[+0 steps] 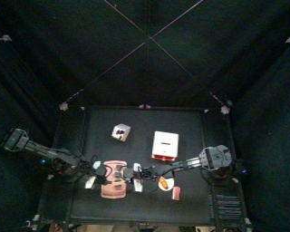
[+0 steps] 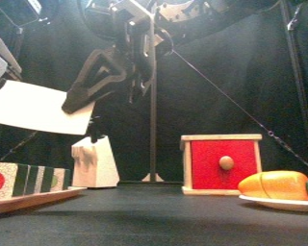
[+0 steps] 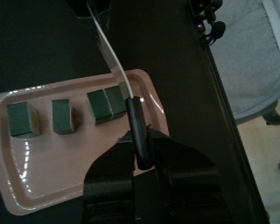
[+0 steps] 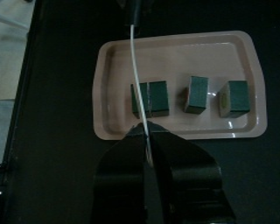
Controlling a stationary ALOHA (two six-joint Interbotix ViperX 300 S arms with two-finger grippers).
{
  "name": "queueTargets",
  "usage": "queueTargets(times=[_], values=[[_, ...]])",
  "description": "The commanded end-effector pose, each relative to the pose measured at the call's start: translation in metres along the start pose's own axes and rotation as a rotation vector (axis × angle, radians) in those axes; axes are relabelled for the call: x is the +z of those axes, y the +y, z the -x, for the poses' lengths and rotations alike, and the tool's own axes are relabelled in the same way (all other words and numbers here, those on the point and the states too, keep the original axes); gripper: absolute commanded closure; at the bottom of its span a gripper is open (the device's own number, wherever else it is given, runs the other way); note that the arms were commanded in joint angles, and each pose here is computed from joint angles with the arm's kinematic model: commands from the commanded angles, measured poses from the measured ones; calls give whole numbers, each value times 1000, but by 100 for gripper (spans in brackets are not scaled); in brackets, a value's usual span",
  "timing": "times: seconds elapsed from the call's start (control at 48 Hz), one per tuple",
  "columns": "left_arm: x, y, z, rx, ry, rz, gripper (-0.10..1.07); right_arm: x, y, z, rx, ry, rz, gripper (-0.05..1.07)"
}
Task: Cut sushi roll
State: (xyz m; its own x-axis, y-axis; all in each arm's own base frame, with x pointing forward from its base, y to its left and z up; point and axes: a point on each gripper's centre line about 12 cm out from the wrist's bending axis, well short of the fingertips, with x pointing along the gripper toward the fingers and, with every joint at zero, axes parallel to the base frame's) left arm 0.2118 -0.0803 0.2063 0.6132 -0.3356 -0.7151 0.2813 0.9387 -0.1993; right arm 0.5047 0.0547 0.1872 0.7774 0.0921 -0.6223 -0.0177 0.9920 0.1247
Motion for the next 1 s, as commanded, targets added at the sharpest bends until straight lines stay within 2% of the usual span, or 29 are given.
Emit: queueTargets(times=[0.0,0.125,0.25,0.354,0.5,0.646,0.792,0.979], values=[[18,0,10,17,-13,7,73,26,-7,22,-7,-71,-9,78],[15,7,16,83,7,57,73,27,-7,24,-8,-73,-13,78],[11,6,21,134,-13,84,73,21,-7,21,-8,-60,-14,78],[-2,4,16,165,6,97,73,16,-7,18,-7,-49,-12,78],[-16,-2,8,158,16,141,73,10,-6,14,-7,-43,-8,78],[-26,-1,1,164,20,142,73,2,-5,7,-7,-24,-1,78],[-31,-3,-8,144,29,150,72,-6,1,-2,3,-4,6,78],[-39,-3,-21,143,78,163,72,-10,6,-6,10,8,9,78]])
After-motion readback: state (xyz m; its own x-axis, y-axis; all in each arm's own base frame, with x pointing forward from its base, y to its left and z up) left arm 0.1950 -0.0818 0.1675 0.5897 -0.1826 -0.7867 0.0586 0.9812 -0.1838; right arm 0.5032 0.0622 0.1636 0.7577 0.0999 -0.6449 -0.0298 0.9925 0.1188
